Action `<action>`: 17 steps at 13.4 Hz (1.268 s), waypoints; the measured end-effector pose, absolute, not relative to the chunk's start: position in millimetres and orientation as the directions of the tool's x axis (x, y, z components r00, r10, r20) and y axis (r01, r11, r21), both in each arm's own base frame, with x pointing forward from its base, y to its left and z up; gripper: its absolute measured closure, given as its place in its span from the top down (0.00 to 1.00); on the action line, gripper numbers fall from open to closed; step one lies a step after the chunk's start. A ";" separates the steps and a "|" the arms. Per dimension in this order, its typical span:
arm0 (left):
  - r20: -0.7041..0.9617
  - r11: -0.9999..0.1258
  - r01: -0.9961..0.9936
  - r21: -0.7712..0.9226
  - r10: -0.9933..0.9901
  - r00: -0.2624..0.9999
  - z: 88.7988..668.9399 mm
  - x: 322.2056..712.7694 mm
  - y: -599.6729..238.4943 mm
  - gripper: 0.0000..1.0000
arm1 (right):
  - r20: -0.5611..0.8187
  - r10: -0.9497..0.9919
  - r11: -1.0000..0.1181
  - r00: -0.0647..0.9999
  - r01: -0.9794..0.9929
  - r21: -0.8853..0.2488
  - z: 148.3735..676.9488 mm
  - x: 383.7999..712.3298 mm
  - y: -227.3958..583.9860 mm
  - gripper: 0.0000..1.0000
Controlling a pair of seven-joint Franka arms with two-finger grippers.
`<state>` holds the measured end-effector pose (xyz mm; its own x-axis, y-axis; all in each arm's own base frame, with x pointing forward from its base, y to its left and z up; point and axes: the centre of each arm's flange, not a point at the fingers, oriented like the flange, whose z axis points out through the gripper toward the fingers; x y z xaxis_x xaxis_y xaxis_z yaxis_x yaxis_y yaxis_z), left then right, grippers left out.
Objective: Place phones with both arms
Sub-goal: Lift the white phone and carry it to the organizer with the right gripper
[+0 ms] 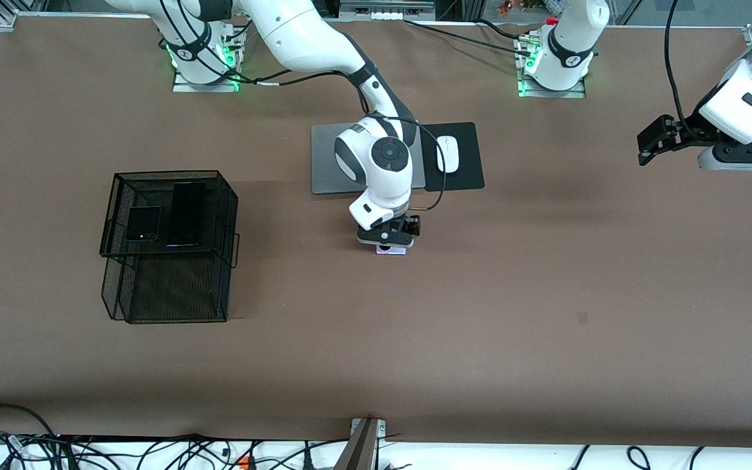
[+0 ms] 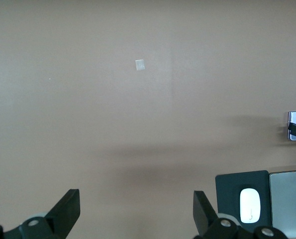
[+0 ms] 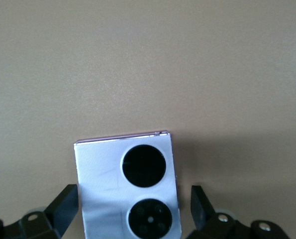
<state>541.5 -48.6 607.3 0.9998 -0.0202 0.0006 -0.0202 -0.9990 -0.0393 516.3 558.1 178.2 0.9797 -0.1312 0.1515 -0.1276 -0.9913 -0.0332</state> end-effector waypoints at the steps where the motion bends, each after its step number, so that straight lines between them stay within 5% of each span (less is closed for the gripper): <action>1: 0.000 -0.999 -0.016 -0.039 -0.016 1.000 607.1 541.8 -46.4 1.00 | 0.155 -0.130 -0.991 0.979 -0.126 -0.035 176.0 516.5 558.1 1.00; 5: -0.005 -0.999 -0.006 -0.039 -0.006 1.000 605.6 542.7 -40.7 1.00 | 0.165 -0.128 -0.992 0.978 -0.122 -0.041 170.9 517.2 558.2 1.00; 7: -0.005 -0.999 -0.006 -0.039 -0.006 1.000 605.5 542.7 -40.5 1.00 | 0.169 -0.127 -0.992 0.977 -0.121 -0.045 172.5 517.6 558.8 0.84; 14: -0.002 -0.999 -0.007 -0.039 -0.007 1.000 607.4 542.7 -41.3 1.00 | 0.157 -0.125 -0.992 0.980 -0.121 -0.033 177.7 517.8 558.9 0.84; 17: -0.003 -0.999 -0.013 -0.039 -0.013 1.000 608.8 542.2 -44.7 1.00 | 0.107 -0.129 -0.991 0.986 -0.131 0.009 229.6 523.8 559.1 0.84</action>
